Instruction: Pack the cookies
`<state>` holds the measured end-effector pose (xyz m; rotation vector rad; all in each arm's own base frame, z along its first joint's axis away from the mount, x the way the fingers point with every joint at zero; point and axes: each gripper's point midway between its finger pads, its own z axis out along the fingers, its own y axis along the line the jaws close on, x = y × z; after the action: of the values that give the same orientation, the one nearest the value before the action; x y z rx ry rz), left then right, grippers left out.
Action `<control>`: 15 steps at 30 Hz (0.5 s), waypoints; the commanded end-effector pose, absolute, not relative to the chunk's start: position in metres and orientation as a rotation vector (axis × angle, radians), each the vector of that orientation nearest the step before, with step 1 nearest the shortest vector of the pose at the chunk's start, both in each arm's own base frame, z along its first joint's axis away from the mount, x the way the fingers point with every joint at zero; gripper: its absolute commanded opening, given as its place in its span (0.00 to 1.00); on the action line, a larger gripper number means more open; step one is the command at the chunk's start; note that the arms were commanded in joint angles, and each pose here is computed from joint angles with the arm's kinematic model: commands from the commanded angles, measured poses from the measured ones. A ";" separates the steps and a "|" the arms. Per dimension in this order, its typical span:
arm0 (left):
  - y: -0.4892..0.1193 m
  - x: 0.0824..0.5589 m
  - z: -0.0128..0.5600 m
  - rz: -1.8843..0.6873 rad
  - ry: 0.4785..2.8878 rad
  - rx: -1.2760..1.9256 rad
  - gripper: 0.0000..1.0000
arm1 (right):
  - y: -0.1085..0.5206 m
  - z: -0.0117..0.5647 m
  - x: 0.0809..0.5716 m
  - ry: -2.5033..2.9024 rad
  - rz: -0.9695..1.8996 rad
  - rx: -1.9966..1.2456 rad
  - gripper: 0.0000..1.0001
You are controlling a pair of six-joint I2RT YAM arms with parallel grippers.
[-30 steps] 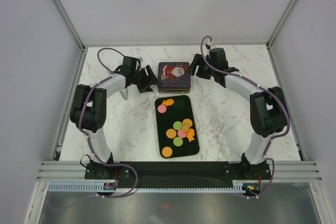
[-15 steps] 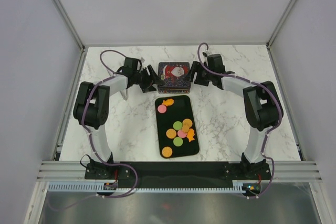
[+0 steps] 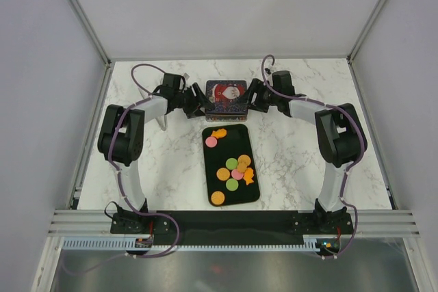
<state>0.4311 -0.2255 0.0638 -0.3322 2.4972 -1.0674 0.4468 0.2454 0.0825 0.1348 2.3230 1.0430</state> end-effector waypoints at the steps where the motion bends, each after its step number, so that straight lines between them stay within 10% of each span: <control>1: -0.235 0.440 0.065 -1.074 2.470 -0.307 0.66 | 0.273 0.102 0.435 2.281 1.255 0.083 0.72; 15: -0.218 0.442 0.055 -0.762 2.529 -0.265 0.58 | 0.288 0.155 0.425 2.115 1.635 0.105 0.67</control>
<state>0.4517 -0.2127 0.0696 -0.3220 2.4704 -0.8919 0.4479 0.2506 0.0942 0.3200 2.2450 1.3342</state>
